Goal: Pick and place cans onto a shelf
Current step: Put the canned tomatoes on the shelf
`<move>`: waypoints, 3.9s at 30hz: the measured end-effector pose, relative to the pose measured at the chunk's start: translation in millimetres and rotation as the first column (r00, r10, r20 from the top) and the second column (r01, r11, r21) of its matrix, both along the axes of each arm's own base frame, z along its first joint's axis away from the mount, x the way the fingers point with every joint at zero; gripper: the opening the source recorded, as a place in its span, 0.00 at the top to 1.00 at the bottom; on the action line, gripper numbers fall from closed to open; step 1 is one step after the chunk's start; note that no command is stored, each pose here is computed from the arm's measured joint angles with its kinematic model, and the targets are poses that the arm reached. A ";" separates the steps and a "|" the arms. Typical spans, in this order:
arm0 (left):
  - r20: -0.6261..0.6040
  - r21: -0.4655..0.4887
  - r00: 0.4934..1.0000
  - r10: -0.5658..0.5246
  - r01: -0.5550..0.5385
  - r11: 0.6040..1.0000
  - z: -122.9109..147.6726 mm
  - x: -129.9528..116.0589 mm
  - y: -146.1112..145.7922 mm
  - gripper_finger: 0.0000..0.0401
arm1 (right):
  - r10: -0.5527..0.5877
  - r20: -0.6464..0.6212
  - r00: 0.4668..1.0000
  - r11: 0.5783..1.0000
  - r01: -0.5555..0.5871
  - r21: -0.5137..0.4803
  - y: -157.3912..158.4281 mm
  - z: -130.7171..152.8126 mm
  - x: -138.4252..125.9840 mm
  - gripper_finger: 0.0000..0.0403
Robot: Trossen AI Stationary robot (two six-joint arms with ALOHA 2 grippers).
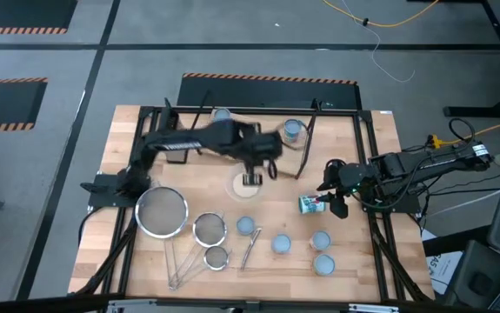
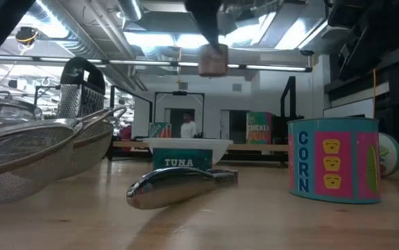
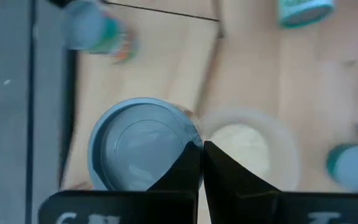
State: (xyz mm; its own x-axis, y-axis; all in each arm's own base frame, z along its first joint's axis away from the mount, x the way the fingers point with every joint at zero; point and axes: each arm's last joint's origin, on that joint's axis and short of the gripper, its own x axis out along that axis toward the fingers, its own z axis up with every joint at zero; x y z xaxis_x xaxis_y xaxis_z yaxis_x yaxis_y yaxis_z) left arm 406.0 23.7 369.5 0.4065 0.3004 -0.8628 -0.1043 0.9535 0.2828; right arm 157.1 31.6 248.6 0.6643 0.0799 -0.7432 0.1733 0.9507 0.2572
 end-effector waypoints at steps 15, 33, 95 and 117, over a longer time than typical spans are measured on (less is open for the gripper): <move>-0.059 -0.019 0.973 0.225 -0.226 0.974 12.1 -50.8 91.7 1.00 | -0.001 -0.021 1.000 1.000 0.001 -0.007 0.9 -3.6 4.1 0.57; -0.287 -0.113 0.897 0.335 -0.379 0.919 -125.7 -59.7 127.4 1.00 | -0.016 -0.014 1.000 1.000 0.015 -0.024 0.2 -3.3 4.4 0.57; -0.152 -0.175 0.896 0.417 -0.440 0.881 -129.6 -92.4 128.7 0.98 | -0.021 0.004 1.000 1.000 0.021 -0.017 0.5 -2.0 5.7 0.57; -0.168 -0.146 0.890 0.424 -0.448 0.882 -129.9 -94.1 128.8 0.88 | -0.021 0.004 1.000 1.000 0.021 -0.016 0.5 -2.0 5.7 0.57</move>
